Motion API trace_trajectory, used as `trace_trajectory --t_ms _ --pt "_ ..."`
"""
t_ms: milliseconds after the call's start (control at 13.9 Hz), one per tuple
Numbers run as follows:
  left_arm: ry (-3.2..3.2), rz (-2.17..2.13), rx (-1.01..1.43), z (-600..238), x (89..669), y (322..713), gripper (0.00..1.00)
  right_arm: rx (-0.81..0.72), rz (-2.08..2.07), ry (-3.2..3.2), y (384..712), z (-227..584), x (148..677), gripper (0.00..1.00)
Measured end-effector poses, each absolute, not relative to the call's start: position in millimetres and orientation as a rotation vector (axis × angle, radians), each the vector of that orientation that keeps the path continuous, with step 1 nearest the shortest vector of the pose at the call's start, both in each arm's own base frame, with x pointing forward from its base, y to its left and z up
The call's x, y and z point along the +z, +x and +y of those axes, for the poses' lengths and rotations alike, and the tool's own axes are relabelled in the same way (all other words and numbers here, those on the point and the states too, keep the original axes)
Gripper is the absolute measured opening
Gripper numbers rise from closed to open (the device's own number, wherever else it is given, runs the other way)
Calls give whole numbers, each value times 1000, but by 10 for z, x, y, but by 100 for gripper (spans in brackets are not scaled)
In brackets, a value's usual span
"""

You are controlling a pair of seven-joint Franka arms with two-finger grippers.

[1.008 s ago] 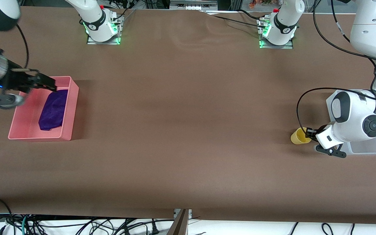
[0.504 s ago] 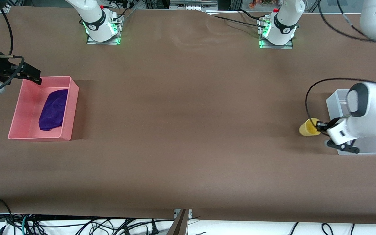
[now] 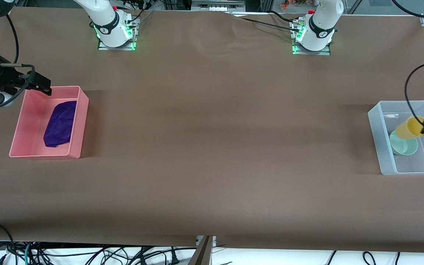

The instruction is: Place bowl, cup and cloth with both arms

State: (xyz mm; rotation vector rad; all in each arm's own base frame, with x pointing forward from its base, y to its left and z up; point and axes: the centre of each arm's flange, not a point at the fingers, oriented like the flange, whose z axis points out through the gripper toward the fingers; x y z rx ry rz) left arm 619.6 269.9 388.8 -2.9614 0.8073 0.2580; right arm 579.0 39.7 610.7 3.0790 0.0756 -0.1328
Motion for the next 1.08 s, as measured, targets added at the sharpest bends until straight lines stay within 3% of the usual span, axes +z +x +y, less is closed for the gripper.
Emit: trace_trajectory --t_ms 216,504,792,1080 --pt "-2949 872 198 3268 3197 6138 3 -132 76 3077 5790 396 6108 100" --pt "-3012 863 207 3338 2622 6103 5 -132 75 3075 5791 393 6108 100" --pt "-2998 888 173 3204 2987 6206 42 -132 78 3075 5790 402 6109 100" --pt "-3046 850 217 2346 4045 6295 83 -132 79 3075 5790 406 6108 100"
